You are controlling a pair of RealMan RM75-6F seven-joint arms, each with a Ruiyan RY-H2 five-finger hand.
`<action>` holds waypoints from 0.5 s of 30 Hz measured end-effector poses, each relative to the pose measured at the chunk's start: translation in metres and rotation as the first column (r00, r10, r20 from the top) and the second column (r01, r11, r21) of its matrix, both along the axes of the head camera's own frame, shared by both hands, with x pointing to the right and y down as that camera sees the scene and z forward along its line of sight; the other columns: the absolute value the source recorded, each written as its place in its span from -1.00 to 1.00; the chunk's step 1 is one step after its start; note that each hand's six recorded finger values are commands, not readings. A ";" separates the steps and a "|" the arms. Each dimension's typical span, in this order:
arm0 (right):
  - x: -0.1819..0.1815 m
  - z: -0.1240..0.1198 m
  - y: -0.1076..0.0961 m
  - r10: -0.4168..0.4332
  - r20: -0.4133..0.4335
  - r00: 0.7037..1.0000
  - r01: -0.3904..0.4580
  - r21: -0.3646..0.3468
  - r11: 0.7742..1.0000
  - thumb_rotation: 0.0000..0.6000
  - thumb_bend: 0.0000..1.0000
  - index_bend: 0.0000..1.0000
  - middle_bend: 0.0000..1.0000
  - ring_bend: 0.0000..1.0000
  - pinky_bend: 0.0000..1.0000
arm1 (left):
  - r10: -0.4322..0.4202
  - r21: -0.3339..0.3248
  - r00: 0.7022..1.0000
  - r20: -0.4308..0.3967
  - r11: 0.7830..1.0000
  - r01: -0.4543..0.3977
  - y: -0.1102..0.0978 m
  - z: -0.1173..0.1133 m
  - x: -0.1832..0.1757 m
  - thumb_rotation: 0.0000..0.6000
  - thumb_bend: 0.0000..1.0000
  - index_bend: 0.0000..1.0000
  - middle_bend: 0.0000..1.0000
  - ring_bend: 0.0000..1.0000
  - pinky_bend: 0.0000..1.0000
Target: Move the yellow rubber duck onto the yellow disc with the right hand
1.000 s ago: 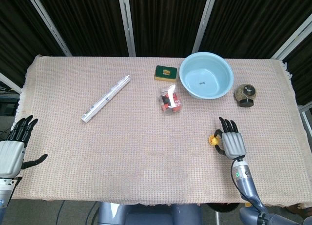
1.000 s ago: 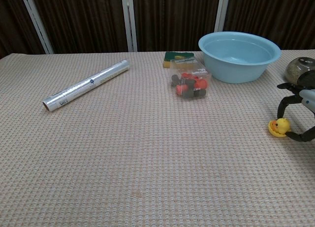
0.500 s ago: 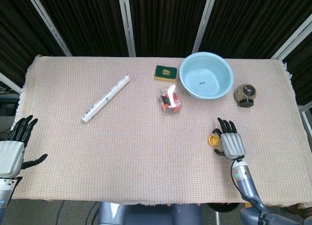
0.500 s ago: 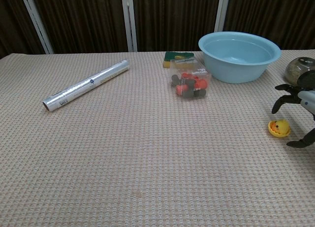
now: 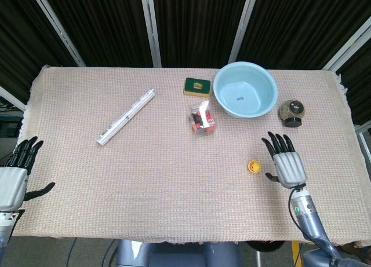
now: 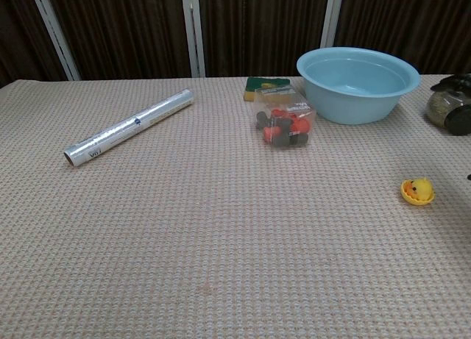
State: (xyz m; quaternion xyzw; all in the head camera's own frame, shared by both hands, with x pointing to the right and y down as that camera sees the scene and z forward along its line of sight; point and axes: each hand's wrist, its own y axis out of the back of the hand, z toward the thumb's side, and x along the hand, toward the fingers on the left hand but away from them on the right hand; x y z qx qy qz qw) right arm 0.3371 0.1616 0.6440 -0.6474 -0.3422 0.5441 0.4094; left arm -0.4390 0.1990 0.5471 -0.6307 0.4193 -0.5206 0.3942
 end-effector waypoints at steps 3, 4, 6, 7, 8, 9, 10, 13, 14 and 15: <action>0.006 -0.026 0.001 -0.019 -0.030 0.999 0.020 0.020 1.000 1.00 -1.00 -1.00 -1.00 -1.00 -1.00 | -0.001 0.004 1.000 0.004 1.000 0.001 0.000 0.000 -0.002 1.00 -1.00 -1.00 -1.00 -1.00 -0.55; 0.009 -0.034 0.003 -0.021 -0.036 0.999 0.022 0.024 0.999 1.00 -1.00 -1.00 -1.00 -1.00 -1.00 | -0.003 0.006 1.000 0.004 1.000 0.002 0.000 0.000 -0.003 1.00 -1.00 -1.00 -1.00 -1.00 -0.55; 0.016 -0.052 0.011 -0.020 -0.055 0.998 0.022 0.028 0.999 1.00 -1.00 -1.00 -1.00 -1.00 -1.00 | -0.002 0.009 1.000 0.004 1.000 0.002 0.000 0.000 -0.003 1.00 -1.00 -1.00 -1.00 -1.00 -0.55; 0.020 -0.060 0.016 -0.019 -0.068 0.998 0.021 0.028 0.999 1.00 -1.00 -1.00 -1.00 -1.00 -1.00 | -0.001 0.009 1.000 0.005 1.000 0.001 0.001 0.000 -0.003 1.00 -1.00 -1.00 -1.00 -1.00 -0.55; 0.026 -0.067 0.022 -0.017 -0.083 0.996 0.019 0.026 0.999 1.00 -1.00 -1.00 -1.00 -1.00 -1.00 | 0.000 0.009 1.000 0.005 1.000 0.000 0.001 0.000 -0.003 1.00 -1.00 -1.00 -1.00 -1.00 -0.55; 0.033 -0.075 0.031 -0.015 -0.105 0.994 0.017 0.021 1.000 1.00 -1.00 -1.00 -1.00 -1.00 -1.00 | 0.001 0.009 1.000 0.005 1.000 -0.001 0.001 0.000 -0.003 1.00 -1.00 -1.00 -1.00 -1.00 -0.55; 0.038 -0.080 0.038 -0.014 -0.119 0.993 0.016 0.019 1.000 1.00 -1.00 -1.00 -1.00 -1.00 -1.00 | 0.001 0.008 1.000 0.004 1.000 -0.001 0.001 0.000 -0.003 1.00 -1.00 -1.00 -1.00 -1.00 -0.55; 0.051 -0.093 0.058 0.002 -0.144 0.990 0.000 0.013 1.000 1.00 -1.00 -1.00 -1.00 -1.00 -1.00 | 0.004 0.007 1.000 0.007 1.000 -0.004 0.001 0.001 -0.003 1.00 -1.00 -1.00 -1.00 -1.00 -0.55; 0.053 -0.096 0.062 0.010 -0.142 0.990 -0.008 0.015 1.000 1.00 -1.00 -1.00 -1.00 -1.00 -1.00 | 0.005 0.007 1.000 0.007 1.000 -0.005 0.001 0.001 -0.003 1.00 -1.00 -1.00 -1.00 -1.00 -0.55; 0.056 -0.099 0.066 0.021 -0.135 0.991 -0.019 0.020 1.000 1.00 -1.00 -1.00 -1.00 -1.00 -1.00 | 0.005 0.006 1.000 0.007 1.000 -0.005 0.001 0.001 -0.003 1.00 -1.00 -1.00 -1.00 -1.00 -0.55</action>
